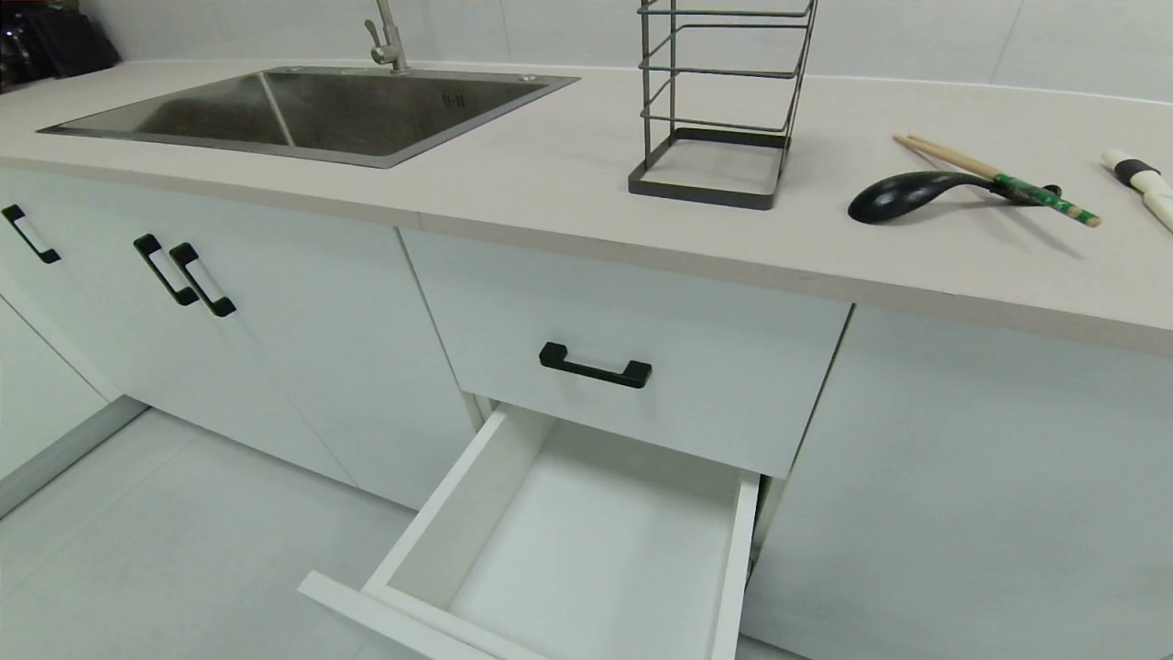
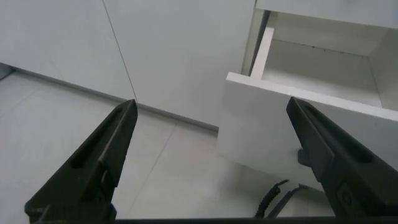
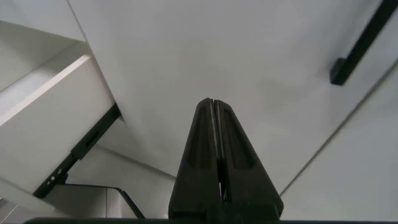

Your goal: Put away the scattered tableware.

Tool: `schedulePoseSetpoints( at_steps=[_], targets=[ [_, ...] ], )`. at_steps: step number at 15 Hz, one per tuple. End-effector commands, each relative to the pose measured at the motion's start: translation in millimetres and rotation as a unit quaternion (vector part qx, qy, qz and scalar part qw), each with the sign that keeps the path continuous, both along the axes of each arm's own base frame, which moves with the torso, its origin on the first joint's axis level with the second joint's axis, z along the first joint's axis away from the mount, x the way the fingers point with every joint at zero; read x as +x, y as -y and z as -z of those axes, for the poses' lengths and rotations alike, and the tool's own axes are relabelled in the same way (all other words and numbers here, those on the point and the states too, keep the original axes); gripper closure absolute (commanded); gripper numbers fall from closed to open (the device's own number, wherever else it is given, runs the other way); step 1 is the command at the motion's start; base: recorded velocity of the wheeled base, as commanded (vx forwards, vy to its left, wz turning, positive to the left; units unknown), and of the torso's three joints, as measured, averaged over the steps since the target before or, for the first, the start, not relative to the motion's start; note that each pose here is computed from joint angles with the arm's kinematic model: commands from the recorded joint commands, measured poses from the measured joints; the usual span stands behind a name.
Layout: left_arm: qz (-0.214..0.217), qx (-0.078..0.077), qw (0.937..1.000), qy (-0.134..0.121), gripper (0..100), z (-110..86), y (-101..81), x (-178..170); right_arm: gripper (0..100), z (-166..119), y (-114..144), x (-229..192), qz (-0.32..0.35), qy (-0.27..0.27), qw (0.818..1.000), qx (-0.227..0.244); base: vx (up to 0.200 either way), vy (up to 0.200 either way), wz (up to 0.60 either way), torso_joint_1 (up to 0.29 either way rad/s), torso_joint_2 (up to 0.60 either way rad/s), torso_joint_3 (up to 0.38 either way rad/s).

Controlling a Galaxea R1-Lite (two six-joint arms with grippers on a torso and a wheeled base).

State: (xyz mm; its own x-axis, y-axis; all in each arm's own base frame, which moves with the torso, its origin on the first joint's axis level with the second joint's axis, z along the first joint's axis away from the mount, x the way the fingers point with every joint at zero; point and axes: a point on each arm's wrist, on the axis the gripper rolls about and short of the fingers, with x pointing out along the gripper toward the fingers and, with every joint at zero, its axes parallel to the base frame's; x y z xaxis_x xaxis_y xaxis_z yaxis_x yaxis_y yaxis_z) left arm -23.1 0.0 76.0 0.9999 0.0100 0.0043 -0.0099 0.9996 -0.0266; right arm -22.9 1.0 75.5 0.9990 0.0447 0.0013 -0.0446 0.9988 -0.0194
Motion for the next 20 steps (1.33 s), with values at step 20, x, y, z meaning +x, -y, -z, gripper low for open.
schedulePoseSetpoints(
  at_steps=[20],
  targets=[
    [0.0, -0.001, 1.0, -0.001, 0, -0.1, 0.0, 0.1, 100, 0.0, 0.0, 0.1, -0.001, -0.001, 1.0, -0.003, 0.0, 0.0, 0.0, 0.143, -0.25, -0.108]
  ],
)
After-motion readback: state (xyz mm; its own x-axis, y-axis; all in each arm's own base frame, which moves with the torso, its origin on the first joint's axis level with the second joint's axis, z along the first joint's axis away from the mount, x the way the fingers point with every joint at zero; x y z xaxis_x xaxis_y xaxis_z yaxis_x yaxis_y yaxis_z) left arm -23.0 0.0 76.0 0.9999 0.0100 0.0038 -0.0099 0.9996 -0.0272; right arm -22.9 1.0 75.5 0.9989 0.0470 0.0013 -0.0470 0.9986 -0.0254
